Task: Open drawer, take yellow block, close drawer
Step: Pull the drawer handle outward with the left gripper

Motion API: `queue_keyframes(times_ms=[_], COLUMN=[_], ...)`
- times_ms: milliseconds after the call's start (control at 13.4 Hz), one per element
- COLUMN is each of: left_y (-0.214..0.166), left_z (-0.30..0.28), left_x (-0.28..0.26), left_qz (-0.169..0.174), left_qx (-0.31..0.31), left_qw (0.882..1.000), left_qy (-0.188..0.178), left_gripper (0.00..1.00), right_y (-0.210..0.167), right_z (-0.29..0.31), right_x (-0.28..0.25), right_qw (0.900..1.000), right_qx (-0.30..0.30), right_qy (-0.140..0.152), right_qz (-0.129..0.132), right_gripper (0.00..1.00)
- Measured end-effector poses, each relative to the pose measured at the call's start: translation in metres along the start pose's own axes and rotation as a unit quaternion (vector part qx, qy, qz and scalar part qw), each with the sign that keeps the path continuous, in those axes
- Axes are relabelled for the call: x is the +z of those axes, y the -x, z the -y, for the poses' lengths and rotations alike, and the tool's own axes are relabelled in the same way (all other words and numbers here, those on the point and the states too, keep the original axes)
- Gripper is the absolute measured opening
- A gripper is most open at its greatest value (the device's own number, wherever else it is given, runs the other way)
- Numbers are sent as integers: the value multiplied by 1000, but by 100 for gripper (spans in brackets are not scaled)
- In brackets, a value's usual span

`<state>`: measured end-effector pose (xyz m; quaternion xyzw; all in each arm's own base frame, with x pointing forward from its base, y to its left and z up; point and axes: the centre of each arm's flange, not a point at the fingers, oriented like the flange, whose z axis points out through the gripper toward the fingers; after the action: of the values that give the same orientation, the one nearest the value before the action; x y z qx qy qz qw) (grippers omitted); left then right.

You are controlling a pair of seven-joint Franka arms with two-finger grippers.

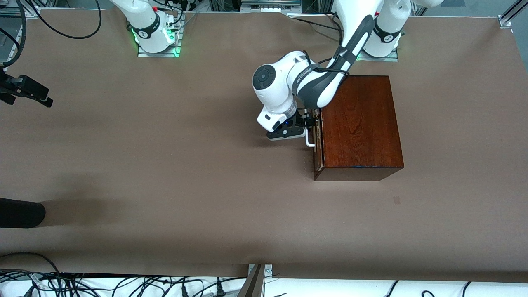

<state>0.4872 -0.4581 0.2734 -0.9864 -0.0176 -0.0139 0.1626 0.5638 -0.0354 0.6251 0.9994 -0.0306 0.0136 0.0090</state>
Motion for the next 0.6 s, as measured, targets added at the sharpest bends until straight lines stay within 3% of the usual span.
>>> queue_keyframes(times_ms=[597], left_y=[5], left_z=[-29], left_x=[-21], left_qz=[8], left_qx=[-19], left_qw=[999], left_qy=[41], left_gripper=[100], right_y=[0], right_z=[-2], right_x=[1], right_qw=[1000], right_qx=[2], right_qy=[0], right_qz=[1], right_gripper=[100])
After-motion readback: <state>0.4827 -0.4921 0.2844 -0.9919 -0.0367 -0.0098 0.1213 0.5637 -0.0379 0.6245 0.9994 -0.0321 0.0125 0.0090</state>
